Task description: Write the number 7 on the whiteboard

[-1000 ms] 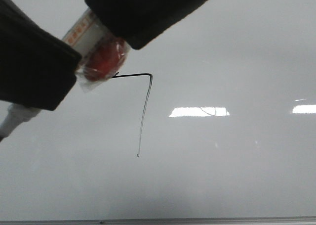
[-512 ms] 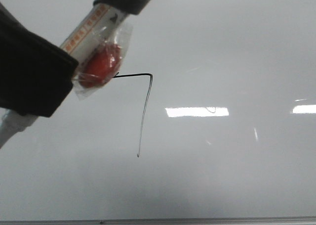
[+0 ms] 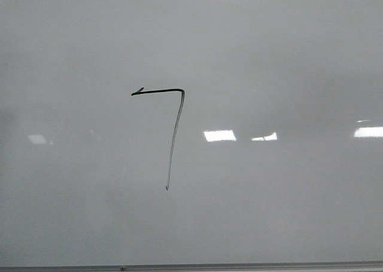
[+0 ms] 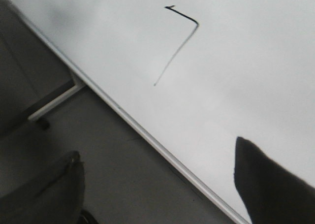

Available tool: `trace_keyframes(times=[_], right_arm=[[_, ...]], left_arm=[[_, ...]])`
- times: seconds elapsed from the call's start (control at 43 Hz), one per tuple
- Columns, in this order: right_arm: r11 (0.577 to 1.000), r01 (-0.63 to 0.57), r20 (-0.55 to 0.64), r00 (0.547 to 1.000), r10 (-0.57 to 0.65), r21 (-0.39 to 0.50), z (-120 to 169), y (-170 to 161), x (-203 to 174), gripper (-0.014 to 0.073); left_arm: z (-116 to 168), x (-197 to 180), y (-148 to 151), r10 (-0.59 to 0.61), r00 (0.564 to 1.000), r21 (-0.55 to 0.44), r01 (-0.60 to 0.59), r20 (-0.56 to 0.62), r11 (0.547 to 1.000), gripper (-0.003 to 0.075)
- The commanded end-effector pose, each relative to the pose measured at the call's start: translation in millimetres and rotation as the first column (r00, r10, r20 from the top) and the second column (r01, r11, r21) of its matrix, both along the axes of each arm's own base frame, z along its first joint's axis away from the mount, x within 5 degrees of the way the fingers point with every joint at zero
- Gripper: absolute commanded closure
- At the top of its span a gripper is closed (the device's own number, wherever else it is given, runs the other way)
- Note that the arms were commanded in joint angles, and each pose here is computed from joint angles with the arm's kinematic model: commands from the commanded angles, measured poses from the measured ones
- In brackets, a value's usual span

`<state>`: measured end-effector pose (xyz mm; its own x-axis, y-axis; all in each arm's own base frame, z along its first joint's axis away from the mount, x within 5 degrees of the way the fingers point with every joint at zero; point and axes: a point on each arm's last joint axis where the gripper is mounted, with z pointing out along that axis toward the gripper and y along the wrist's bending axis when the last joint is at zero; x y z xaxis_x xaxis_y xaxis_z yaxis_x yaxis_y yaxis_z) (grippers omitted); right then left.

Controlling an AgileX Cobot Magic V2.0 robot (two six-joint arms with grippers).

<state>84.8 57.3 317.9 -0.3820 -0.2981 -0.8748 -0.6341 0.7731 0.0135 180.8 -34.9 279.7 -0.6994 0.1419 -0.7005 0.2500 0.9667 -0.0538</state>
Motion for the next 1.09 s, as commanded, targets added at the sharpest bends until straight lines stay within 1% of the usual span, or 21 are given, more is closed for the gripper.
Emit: trace_keyframes(times=[0.0,0.093,0.163,0.209,0.233,0.302,0.349,0.372,0.395,0.465,0.535,0.605,0.651,0.837,0.977,1.023,1.07], right_arm=[[0.981,0.149,0.084,0.984,-0.159,0.122,-4.3,-9.6,-0.6,-0.0037],[0.959,0.228,0.123,0.960,-0.250,0.171,-22.3,-16.9,-3.3,-0.0037],[0.947,0.259,0.149,0.946,-0.288,0.192,-30.9,-20.1,-3.8,-0.0037],[0.938,0.268,0.160,0.939,-0.305,0.219,-31.6,-21.0,-4.6,-0.0032],[0.935,0.269,0.166,0.936,-0.311,0.232,-31.0,-21.4,-5.5,-0.0022],[0.929,0.269,0.175,0.932,-0.317,0.254,-28.9,-21.8,-7.2,0.0055],[0.928,0.268,0.175,0.932,-0.318,0.259,-28.6,-21.7,-7.7,0.0165],[0.928,0.267,0.174,0.932,-0.317,0.259,-28.7,-21.7,-7.7,0.0197],[0.928,0.267,0.174,0.932,-0.317,0.259,-28.7,-21.7,-7.7,0.0268],[0.928,0.267,0.174,0.932,-0.317,0.260,-28.7,-21.6,-7.7,0.0444],[0.928,0.267,0.172,0.933,-0.316,0.259,-28.8,-21.6,-7.8,0.0584],[0.929,0.266,0.171,0.934,-0.315,0.258,-29.0,-21.4,-7.9,0.0669],[0.930,0.265,0.168,0.935,-0.312,0.257,-29.3,-21.3,-8.0,0.0659],[0.932,0.261,0.161,0.938,-0.306,0.252,-30.0,-20.8,-8.4,0.0664],[0.932,0.261,0.161,0.938,-0.306,0.252,-30.0,-20.8,-8.4,0.0664],[0.932,0.261,0.161,0.938,-0.306,0.252,-30.0,-20.8,-8.4,0.0664],[0.932,0.261,0.161,0.938,-0.306,0.252,-30.0,-20.8,-8.4,0.0664]], left_arm=[[13.2,13.5,18.8,0.126,0.988,-0.025,-0.124,0.092,0.992,0.0741],[8.2,22.9,31.4,0.193,0.977,-0.023,-0.192,0.092,0.981,0.0741],[2.2,31.5,38.0,0.220,0.971,-0.009,-0.220,0.091,0.975,0.0741],[-2.5,37.1,40.5,0.226,0.970,0.004,-0.228,0.086,0.974,0.0741],[-4.4,39.9,41.4,0.231,0.969,0.005,-0.233,0.087,0.973,0.0741],[-12.3,47.8,42.8,0.238,0.969,0.009,-0.239,0.070,0.971,0.0741],[-18.6,52.7,43.2,0.241,0.969,0.011,-0.242,0.050,0.970,0.0741],[-21.2,54.9,43.4,0.243,0.969,0.012,-0.243,0.043,0.970,0.0741],[-24.9,57.5,43.7,0.244,0.969,0.015,-0.244,0.033,0.970,0.0741],[-32.4,64.0,44.6,0.249,0.968,0.019,-0.249,0.021,0.968,0.0741],[-37.6,69.7,45.6,0.255,0.967,0.022,-0.255,0.025,0.967,0.0741],[-42.8,75.0,46.6,0.261,0.965,0.025,-0.261,0.029,0.965,0.0741],[-44.7,78.0,47.2,0.265,0.963,0.025,-0.266,0.040,0.964,0.0741],[-52.3,89.4,49.8,0.281,0.956,0.027,-0.284,0.083,0.958,0.0741],[-62.4,96.4,51.1,0.285,0.955,0.036,-0.289,0.078,0.957,0.0737],[-64.2,97.7,51.3,0.286,0.955,0.037,-0.290,0.078,0.956,0.0720],[-64.8,98.6,51.6,0.288,0.954,0.037,-0.292,0.083,0.956,0.0679]])
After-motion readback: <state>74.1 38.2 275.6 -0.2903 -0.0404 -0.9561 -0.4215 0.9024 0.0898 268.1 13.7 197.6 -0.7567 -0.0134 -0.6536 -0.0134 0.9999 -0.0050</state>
